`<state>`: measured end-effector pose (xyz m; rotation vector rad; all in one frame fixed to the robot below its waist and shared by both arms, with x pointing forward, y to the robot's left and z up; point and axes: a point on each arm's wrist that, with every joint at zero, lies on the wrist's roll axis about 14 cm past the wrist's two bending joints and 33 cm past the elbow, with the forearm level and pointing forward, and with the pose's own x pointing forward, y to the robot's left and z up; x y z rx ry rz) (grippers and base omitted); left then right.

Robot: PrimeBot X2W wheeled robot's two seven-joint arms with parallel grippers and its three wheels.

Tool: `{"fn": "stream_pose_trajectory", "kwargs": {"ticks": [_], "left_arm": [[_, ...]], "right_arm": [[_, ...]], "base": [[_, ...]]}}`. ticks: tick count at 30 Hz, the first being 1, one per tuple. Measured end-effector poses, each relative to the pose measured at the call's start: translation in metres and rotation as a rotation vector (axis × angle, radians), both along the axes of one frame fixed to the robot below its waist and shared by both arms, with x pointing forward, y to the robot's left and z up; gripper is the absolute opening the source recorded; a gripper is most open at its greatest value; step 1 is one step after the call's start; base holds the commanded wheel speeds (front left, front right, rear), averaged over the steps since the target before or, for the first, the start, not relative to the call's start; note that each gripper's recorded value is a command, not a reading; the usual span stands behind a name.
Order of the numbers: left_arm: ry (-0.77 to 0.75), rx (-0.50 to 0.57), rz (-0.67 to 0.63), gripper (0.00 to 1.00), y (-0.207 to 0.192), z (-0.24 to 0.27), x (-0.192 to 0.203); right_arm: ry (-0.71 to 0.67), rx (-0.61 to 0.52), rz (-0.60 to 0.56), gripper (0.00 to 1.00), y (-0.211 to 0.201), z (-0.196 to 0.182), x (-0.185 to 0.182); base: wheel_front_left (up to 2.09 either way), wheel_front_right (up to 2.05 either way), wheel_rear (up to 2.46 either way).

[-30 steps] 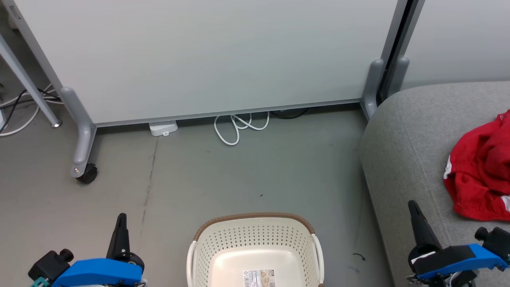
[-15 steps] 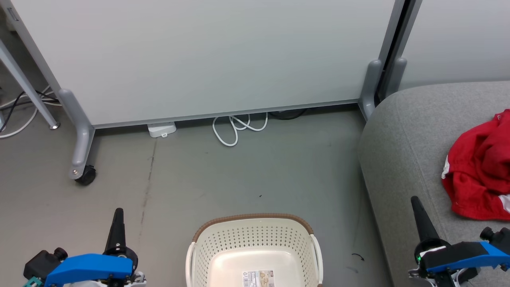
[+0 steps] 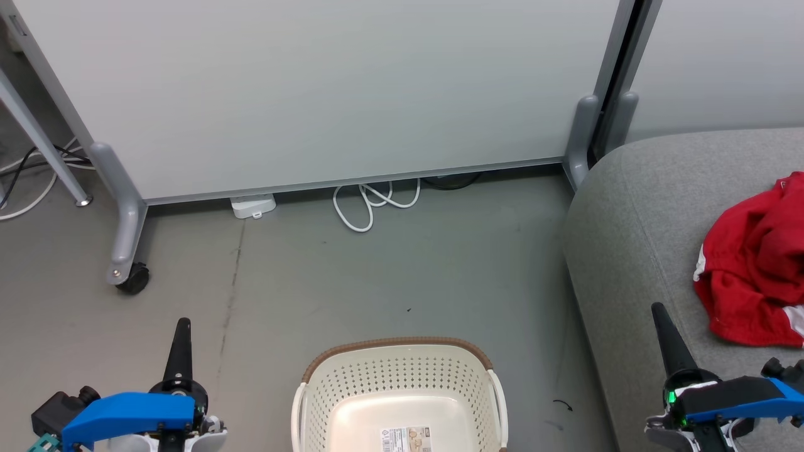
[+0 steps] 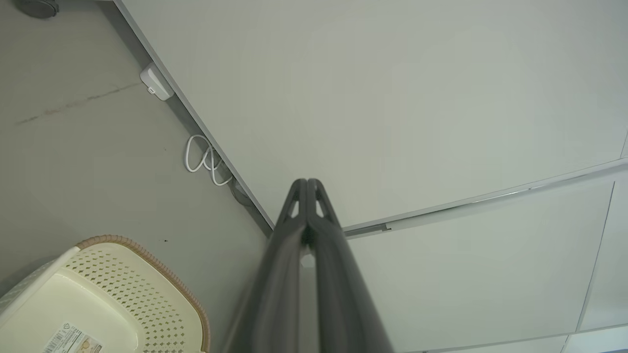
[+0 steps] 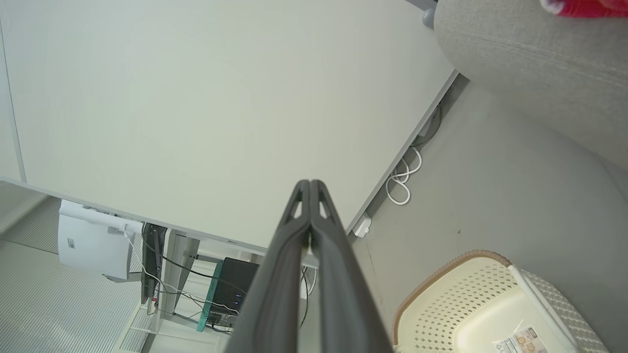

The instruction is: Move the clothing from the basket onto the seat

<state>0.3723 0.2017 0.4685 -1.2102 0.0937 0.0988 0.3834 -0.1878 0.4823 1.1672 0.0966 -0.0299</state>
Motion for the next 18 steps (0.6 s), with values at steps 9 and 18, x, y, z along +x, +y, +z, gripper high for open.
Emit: {"fn": "stream_pose_trajectory", "kwargs": {"ticks": [9, 18], "left_arm": [[-0.017, -0.075, 0.001, 0.0, -0.001, 0.005, 0.003], [-0.041, -0.143, 0.005, 0.0, -0.001, 0.013, 0.006]], "right_arm": [[-0.013, 0.084, -0.012, 0.0, -0.002, 0.004, 0.001], [-0.022, 0.16, -0.022, 0.0, -0.004, 0.007, 0.001]], "base": [[0.0, 0.0, 0.0], [0.0, 0.0, 0.0]]}}
